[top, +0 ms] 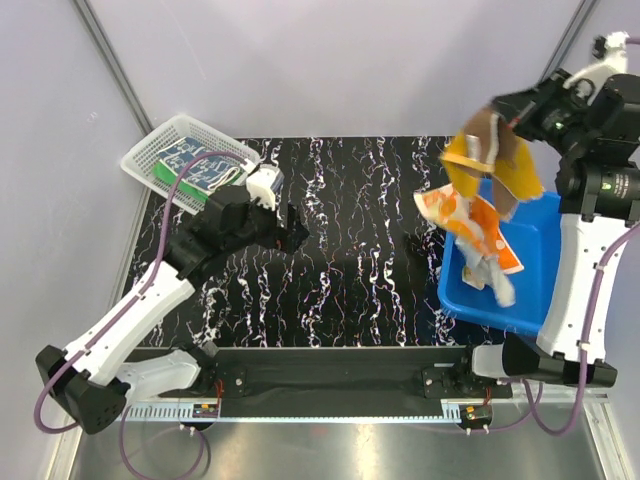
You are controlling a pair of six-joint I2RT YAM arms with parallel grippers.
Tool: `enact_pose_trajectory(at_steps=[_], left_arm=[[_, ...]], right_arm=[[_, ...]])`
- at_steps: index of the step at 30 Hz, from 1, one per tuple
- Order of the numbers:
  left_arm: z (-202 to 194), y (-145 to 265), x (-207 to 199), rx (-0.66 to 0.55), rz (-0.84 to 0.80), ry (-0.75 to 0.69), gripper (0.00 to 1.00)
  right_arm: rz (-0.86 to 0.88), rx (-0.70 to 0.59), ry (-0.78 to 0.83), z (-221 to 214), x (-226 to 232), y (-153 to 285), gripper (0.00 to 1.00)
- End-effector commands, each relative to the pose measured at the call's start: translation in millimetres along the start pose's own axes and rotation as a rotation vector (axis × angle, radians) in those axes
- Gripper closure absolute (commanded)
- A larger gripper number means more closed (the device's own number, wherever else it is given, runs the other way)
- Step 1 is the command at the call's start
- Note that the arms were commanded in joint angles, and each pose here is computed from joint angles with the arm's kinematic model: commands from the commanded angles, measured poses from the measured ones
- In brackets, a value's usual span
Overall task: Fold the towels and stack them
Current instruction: Move the towel to the center of the board, then flatten out the crumpled towel
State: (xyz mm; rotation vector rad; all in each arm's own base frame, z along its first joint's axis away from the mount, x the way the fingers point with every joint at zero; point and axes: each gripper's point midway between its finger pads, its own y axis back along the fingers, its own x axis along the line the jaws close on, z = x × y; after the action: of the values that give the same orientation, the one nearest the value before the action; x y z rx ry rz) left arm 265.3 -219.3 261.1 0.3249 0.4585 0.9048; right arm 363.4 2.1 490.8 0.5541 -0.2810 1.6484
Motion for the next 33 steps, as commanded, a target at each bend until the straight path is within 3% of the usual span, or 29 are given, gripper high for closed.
enact_pose_trajectory(at_steps=[1, 5, 9, 13, 14, 16, 17, 19, 20, 23, 28, 33], left_arm=[[18.5, 14.7, 15.2, -0.055, 0.099, 0.014, 0.01], [16.6, 25.3, 24.9, -0.081, 0.148, 0.058, 0.01], [13.3, 36.1, 42.1, -0.107, 0.229, 0.13, 0.03], [5.9, 45.6, 57.6, -0.12, 0.285, 0.189, 0.04], [1.4, 44.5, 61.8, -0.119, 0.297, 0.201, 0.04], [-4.8, 41.1, 63.6, -0.099, 0.296, 0.196, 0.04], [-9.9, 38.2, 63.6, -0.075, 0.292, 0.191, 0.04], [-22.5, 27.5, 65.8, -0.013, 0.295, 0.182, 0.04], [-30.7, 22.9, 66.5, 0.017, 0.292, 0.183, 0.04], [-57.3, 3.2, 62.1, 0.127, 0.252, 0.189, 0.06], [-97.0, -19.3, 60.5, 0.229, 0.222, 0.252, 0.07], [-110.2, -34.4, 55.0, 0.263, 0.182, 0.279, 0.08]], right_arm=[[0.438, 0.125, -0.027, -17.8, 109.1, 8.8, 1.0], [0.528, 0.186, -0.033, -46.5, 151.0, 7.9, 1.0], [0.647, 0.393, -0.144, -120.7, 165.5, -2.7, 1.0], [0.691, 0.62, -0.177, -225.5, 168.8, 2.9, 0.91], [0.683, 0.72, -0.169, -268.4, 165.2, 4.1, 0.85], [0.612, 0.834, -0.129, -308.2, 152.0, 8.4, 0.74], [0.468, 0.787, -0.064, -314.7, 130.8, -8.4, 0.53], [0.197, 0.769, -0.01, -318.7, 84.9, -12.3, 0.39], [0.03, 0.629, 0.088, -293.1, 55.7, -22.9, 0.29], [-0.278, 0.476, 0.142, -247.1, -9.3, -15.3, 0.27], [-0.586, 0.367, 0.043, -210.7, -114.2, 2.3, 0.32], [-0.617, 0.399, -0.136, -240.6, -159.2, 4.8, 0.31]])
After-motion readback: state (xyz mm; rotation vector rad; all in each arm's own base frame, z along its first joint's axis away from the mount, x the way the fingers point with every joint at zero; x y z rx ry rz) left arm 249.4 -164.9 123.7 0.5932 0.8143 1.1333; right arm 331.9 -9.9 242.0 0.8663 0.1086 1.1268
